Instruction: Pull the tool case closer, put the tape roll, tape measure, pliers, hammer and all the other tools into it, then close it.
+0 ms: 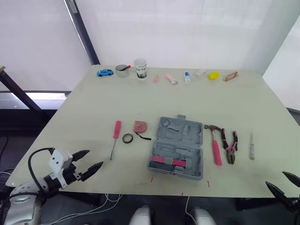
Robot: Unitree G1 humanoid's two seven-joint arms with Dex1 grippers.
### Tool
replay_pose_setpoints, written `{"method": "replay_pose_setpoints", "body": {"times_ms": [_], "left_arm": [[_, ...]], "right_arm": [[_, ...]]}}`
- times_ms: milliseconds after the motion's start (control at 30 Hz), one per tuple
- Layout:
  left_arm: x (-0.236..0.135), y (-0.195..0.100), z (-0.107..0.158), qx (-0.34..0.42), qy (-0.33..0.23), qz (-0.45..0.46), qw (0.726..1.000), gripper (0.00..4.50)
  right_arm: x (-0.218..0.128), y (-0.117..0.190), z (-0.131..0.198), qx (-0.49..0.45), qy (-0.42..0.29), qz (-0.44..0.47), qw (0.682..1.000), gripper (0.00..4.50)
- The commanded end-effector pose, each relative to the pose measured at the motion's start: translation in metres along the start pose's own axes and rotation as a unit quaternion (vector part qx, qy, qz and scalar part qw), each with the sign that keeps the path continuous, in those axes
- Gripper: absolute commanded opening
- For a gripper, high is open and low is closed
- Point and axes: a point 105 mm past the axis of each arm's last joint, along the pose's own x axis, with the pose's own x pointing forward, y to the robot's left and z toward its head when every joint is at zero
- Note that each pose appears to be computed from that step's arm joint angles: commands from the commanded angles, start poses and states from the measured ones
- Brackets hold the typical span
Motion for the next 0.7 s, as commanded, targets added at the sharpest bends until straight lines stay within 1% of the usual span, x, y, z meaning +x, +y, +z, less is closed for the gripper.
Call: {"method": "replay_pose_setpoints", "body": {"times_ms": [33, 167, 433, 533, 633, 700], "left_arm": [[-0.001, 0.001, 0.000, -0.001, -0.007, 0.006, 1.000, 4.46], [0.003, -0.008, -0.007, -0.014, -0.008, -0.007, 1.000, 4.46], [0.001, -0.007, -0.007, -0.017, -0.009, -0.006, 1.000, 4.46], [0.000, -0.005, -0.004, -0.018, -0.011, -0.007, 1.000, 4.46], [0.002, -0.002, 0.001, -0.043, -0.015, -0.015, 0.999, 4.46], [0.004, 0.000, 0.007, -0.047, -0.017, -0.024, 0.998, 4.46]], "right_arm": [[-0.008, -0.010, 0.007, -0.022, -0.010, -0.014, 1.000, 4.50], [-0.014, -0.014, 0.005, -0.026, -0.010, -0.022, 0.999, 4.50], [-0.009, -0.011, 0.011, -0.031, -0.012, -0.016, 0.999, 4.50], [-0.005, -0.007, 0.017, -0.032, -0.020, -0.009, 0.999, 4.50], [0.001, 0.000, 0.027, -0.030, -0.032, 0.005, 0.999, 4.50], [0.006, 0.003, 0.032, -0.033, -0.028, 0.007, 0.999, 4.50]]}}
